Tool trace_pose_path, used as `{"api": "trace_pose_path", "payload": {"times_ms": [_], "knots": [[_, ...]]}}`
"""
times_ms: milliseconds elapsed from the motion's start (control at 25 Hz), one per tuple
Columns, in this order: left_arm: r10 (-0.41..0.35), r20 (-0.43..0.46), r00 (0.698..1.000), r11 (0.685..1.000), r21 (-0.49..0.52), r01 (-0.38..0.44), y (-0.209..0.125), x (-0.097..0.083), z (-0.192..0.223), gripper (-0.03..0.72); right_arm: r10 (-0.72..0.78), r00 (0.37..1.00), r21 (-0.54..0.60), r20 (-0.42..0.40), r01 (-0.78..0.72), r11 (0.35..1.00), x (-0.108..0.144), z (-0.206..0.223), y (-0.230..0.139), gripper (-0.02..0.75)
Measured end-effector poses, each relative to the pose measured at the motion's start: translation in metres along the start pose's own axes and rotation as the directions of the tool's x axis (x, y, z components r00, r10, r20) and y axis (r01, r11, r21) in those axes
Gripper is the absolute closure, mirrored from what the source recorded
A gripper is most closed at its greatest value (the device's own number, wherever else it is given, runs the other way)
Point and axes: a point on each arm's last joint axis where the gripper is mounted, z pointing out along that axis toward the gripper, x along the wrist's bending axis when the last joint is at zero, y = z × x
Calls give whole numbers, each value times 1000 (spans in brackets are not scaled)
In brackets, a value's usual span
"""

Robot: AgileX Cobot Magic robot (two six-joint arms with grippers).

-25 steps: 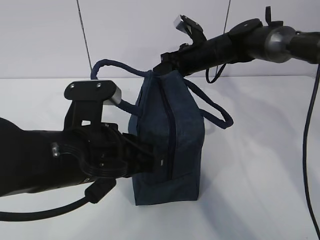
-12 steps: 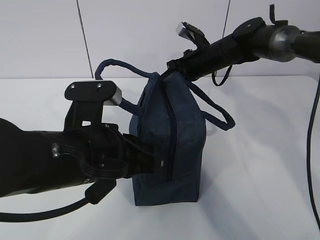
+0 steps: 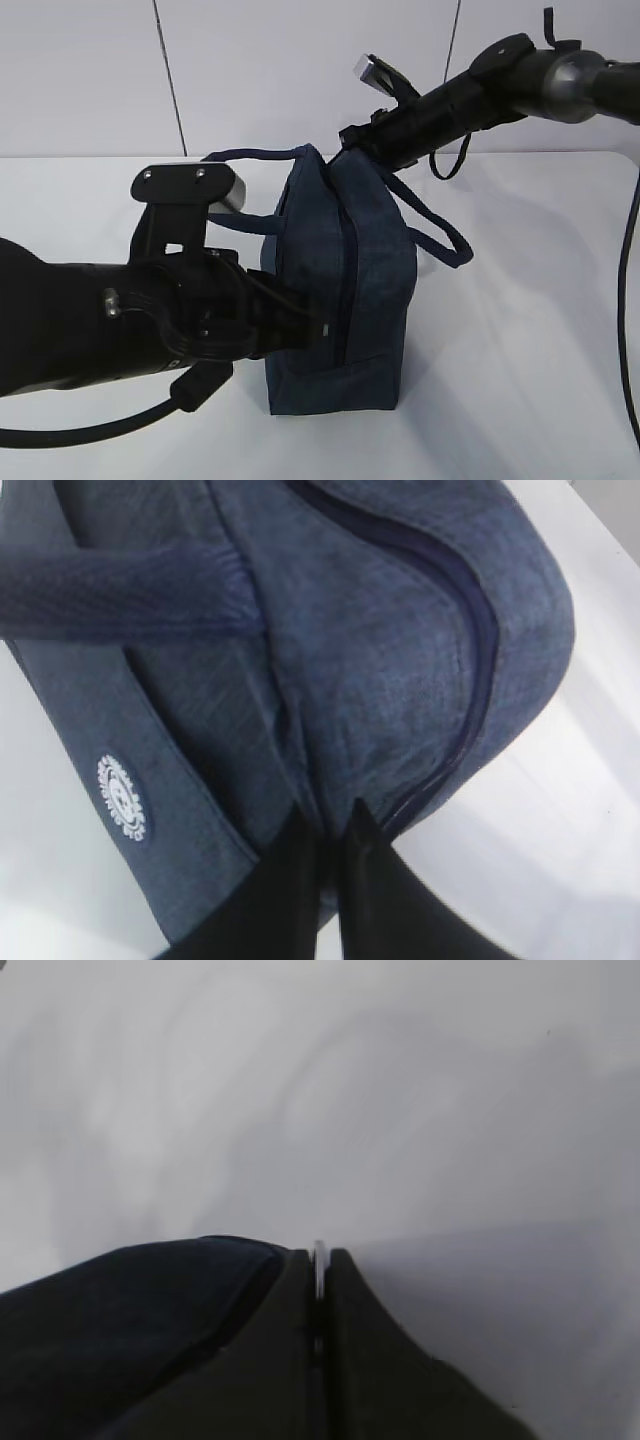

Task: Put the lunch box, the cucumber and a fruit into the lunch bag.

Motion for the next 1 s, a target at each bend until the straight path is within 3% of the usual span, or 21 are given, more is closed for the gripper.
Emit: {"api": "trace_pose_path", "payload": {"times_ms": [480, 1000], "knots": [[1, -2, 1000, 1000, -7, -1, 0, 0, 0, 687, 122, 992, 60, 5, -122, 991, -3, -3, -6, 751], [1, -21, 1000, 999, -47, -2, 4, 2, 0, 687, 112, 994, 117, -15, -109, 987, -1, -4, -11, 751]]}}
